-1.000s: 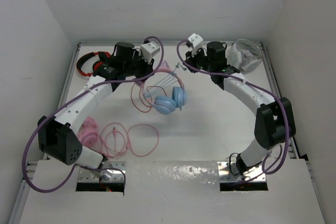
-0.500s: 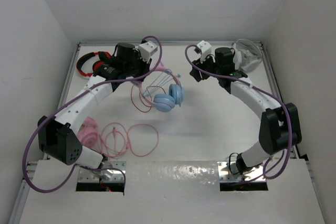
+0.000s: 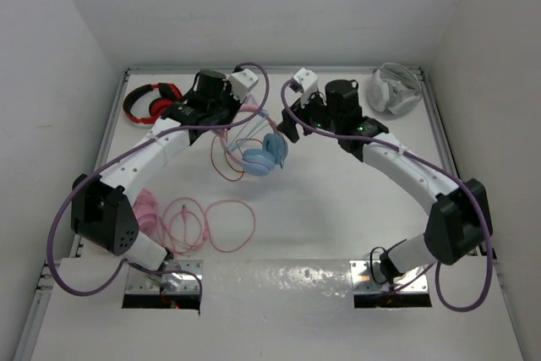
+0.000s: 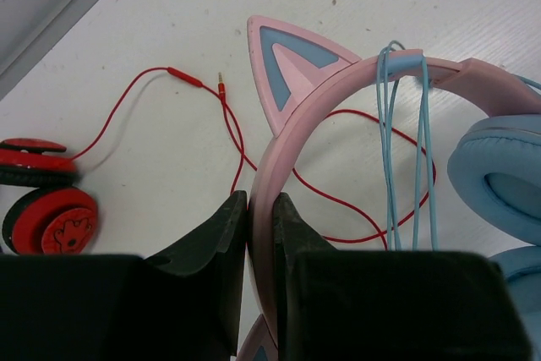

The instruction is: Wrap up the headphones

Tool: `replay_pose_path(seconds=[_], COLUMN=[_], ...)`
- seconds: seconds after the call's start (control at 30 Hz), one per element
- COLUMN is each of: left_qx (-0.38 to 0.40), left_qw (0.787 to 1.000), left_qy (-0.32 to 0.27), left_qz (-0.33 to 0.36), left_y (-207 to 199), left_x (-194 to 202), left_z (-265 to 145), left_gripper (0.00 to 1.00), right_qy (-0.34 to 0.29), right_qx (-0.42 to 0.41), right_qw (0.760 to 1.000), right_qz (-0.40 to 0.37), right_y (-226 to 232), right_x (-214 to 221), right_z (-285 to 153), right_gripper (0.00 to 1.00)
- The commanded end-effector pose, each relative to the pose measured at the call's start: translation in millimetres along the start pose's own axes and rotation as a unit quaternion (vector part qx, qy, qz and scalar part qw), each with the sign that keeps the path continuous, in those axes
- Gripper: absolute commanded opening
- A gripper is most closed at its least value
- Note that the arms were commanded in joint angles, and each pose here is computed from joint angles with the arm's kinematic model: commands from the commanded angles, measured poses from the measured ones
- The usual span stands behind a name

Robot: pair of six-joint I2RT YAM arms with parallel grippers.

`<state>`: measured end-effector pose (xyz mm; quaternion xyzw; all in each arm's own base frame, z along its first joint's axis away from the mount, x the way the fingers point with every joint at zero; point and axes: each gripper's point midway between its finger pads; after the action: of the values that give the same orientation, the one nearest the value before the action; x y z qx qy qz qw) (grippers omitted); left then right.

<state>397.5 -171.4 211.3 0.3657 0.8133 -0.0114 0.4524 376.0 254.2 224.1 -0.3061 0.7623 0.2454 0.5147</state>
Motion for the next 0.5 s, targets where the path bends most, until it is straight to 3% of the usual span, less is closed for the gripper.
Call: replay_pose_path(seconds=[0.0,0.47], left_qx=[-0.031,-0.017], left_qw=[0.996,0.995], left_qy=[-0.082,-0.095], left_qz=[-0.001,0.004], left_y=[18,5], left_x=[-54,-64], left_z=[-17,-15], left_gripper=[0.00,0.00], right_qy=[0.011,0.041], right_qx=[0.013,-0.035], right_qw=[0.999,0.996], right_qz=[0.034,0.074], right_y=[-7,7], right_x=[1,26], right_z=[11,72], right_gripper=[0.79,0.74])
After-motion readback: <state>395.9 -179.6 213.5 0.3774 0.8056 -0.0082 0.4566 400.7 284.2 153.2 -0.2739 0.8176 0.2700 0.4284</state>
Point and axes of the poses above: each gripper's point midway between its finger pads, its own z axis out along the fingers, its own y axis along the line the jaws close on, x = y × z, and after that the axes turned 6 degrees about z, right-handed
